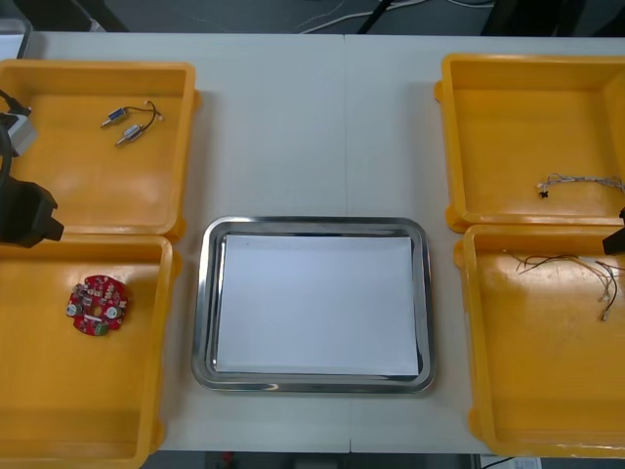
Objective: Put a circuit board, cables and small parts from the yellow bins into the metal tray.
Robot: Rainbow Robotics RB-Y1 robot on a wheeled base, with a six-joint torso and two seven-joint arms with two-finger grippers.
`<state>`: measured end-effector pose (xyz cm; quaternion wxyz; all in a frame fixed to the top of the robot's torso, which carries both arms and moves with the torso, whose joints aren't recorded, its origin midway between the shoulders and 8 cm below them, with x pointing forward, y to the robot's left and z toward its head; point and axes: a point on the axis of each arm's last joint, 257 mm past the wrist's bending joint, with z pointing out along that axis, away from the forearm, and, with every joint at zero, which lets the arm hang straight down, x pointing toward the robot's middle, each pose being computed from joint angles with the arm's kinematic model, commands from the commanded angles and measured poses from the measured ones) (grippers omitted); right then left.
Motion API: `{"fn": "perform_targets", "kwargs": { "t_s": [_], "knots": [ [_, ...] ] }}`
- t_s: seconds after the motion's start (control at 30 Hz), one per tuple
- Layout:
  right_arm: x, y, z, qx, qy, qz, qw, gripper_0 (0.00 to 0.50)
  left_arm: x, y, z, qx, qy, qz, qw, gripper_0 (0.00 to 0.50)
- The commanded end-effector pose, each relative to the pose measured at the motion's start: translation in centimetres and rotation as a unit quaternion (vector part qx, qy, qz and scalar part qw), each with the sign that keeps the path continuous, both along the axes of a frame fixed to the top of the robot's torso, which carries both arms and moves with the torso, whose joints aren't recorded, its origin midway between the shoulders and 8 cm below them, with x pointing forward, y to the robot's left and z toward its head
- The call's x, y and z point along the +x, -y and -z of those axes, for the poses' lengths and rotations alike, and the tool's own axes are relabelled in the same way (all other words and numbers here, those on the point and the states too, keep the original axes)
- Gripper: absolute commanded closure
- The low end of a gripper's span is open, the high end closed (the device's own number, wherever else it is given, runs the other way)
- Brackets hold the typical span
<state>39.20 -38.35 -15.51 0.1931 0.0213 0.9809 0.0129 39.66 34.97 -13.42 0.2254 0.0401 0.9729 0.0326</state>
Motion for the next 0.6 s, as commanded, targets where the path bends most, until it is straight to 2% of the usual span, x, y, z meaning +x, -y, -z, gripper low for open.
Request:
{"fn": "perform_targets", "kwargs": {
  "t_s": [0.03,0.13,0.33,0.53,0.6],
  "knots": [
    [-0.2,2.1,-1.9,-0.023,0.019,0.022,0.999,0.000,-0.6,-0.5,-0.8,0.006,0.006,0.005,0.9999,0.000],
    [-0.1,3.3,-3.0,-0.033,0.029,0.033,0.998,0.000,-1.1,-1.1,-0.7,0.004,0.002,0.004,1.0000,0.000],
    [-0.4,4.7,-2.5,-0.045,0.022,0.052,0.997,0.000,-3.0,-2.7,0.1,0.010,-0.011,0.009,0.9998,0.000],
    [-0.6,6.8,-1.8,-0.043,0.009,0.092,0.995,0.000,-5.0,-3.9,0.9,0.034,-0.012,0.005,0.9993,0.000],
    [-0.6,7.5,-1.4,-0.032,0.004,0.110,0.993,0.000,-5.4,-4.0,1.1,0.045,-0.006,0.006,0.9990,0.000]
  ]
}}
